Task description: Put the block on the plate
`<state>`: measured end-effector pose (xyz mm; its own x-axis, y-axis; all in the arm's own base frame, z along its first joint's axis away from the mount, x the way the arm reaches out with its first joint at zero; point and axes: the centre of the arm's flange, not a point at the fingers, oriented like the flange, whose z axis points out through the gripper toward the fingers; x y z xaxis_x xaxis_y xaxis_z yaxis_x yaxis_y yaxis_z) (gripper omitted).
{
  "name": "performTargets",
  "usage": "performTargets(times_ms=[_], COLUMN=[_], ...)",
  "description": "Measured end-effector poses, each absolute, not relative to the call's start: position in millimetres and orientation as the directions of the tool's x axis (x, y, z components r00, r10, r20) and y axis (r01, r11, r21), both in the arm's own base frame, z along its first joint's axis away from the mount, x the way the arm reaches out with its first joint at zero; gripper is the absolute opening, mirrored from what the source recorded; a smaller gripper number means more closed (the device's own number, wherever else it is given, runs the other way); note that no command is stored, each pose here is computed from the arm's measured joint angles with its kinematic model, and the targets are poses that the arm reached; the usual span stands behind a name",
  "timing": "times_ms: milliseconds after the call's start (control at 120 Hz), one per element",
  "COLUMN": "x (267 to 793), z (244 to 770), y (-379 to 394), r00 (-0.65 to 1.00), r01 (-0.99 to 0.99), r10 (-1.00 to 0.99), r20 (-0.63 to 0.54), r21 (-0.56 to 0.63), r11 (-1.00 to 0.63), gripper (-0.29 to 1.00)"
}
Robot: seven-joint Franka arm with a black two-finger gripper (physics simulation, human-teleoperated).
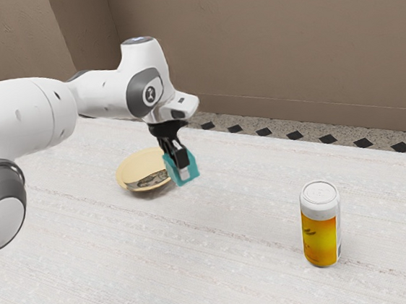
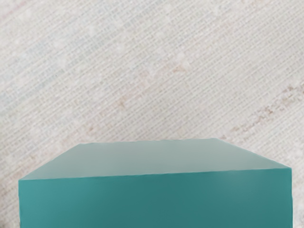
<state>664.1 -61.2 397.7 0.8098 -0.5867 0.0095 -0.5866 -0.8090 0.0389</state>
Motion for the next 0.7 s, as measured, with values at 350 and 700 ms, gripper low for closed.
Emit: performTargets(times_ms=[350, 700], x=[665, 703], z=[399, 393], y=[49, 57], r00=[0.859, 0.835], r01=[-0.512, -0.549], r10=[-0.512, -0.550], r20=[0.006, 0.001], r21=[0.058, 0.041], r11=[-0.857, -0.835], gripper=[0.37, 0.37])
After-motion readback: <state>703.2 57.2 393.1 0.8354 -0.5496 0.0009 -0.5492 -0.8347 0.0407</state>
